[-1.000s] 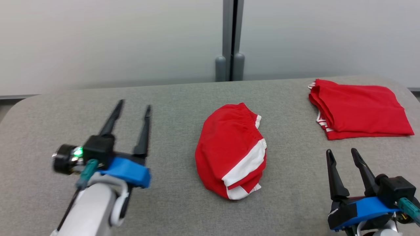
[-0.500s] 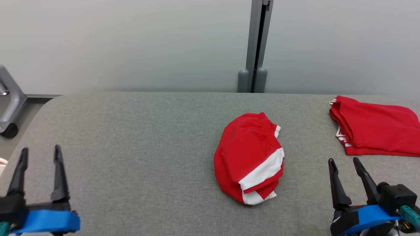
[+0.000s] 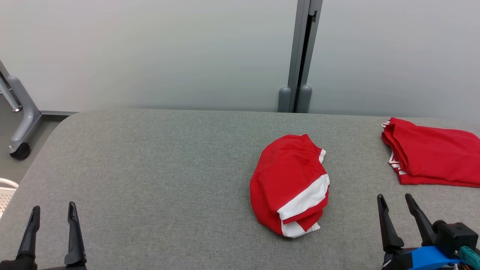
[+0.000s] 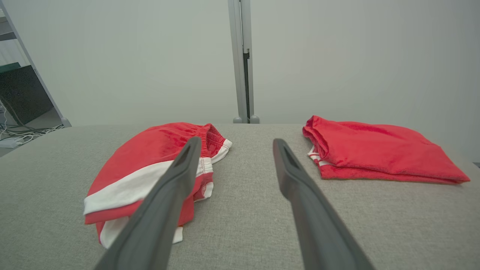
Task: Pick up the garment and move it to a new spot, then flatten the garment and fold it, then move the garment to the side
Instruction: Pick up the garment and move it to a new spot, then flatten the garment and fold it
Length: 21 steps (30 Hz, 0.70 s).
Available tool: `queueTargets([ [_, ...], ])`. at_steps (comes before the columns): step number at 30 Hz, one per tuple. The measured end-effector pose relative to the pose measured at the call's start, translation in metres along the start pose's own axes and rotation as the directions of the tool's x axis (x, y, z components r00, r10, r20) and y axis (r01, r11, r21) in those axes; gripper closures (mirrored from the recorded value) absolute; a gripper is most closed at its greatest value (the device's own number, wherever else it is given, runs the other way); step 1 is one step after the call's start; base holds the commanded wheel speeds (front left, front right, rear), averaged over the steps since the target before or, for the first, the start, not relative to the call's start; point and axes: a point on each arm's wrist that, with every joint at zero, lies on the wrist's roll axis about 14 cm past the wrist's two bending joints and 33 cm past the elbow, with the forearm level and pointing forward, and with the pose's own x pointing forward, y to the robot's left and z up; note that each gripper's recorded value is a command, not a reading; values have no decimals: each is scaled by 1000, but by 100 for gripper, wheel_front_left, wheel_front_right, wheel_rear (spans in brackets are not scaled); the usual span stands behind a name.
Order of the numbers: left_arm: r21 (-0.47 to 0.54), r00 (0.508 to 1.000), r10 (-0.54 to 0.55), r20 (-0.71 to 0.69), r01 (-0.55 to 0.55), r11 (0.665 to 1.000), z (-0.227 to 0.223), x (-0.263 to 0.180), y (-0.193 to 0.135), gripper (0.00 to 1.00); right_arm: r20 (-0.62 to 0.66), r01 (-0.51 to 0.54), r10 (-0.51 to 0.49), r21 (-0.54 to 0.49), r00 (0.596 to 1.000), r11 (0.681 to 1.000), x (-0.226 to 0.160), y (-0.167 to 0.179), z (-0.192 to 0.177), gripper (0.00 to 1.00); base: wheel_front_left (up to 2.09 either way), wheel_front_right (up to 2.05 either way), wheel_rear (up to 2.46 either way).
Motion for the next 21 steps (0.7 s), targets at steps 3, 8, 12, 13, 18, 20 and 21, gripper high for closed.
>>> queueTargets([
  [3, -6, 1000, -4, -2, 4, 1000, -1, -2, -1, 0, -1, 4, -4, 3, 1000, 1000, -2, -1, 0, 0, 0, 0, 0],
  [8, -10, 1000, -4, -9, 4, 1000, 0, -3, -2, 0, -11, 18, -18, 3, 1000, 1000, -5, -6, -2, 0, 0, 0, 0],
  [12, -16, 1000, -17, -9, 17, 1000, 6, 1, -5, 0, -11, 19, -18, 4, 1000, 1000, -5, -6, -2, 0, 0, 0, 0],
  [13, -19, 1000, -17, -6, 17, 1000, 9, 3, -6, 0, -13, 18, -18, 4, 1000, 1000, -5, -6, -2, 0, 0, 0, 0],
  [18, -8, 1000, -18, -10, 18, 1000, 17, 6, -5, 0, -16, 19, -19, 3, 1000, 1000, -4, -6, -2, 0, 0, 0, 0],
  [20, -6, 1000, -18, -6, 18, 1000, 21, 7, -5, 0, -18, 19, -19, 1, 1000, 1000, -3, -6, -2, 0, 0, 0, 0],
  [21, -5, 1000, -19, -5, 19, 1000, 22, 8, -5, 0, -21, 19, -19, 1, 1000, 1000, -3, -7, -2, 0, 0, 0, 0],
])
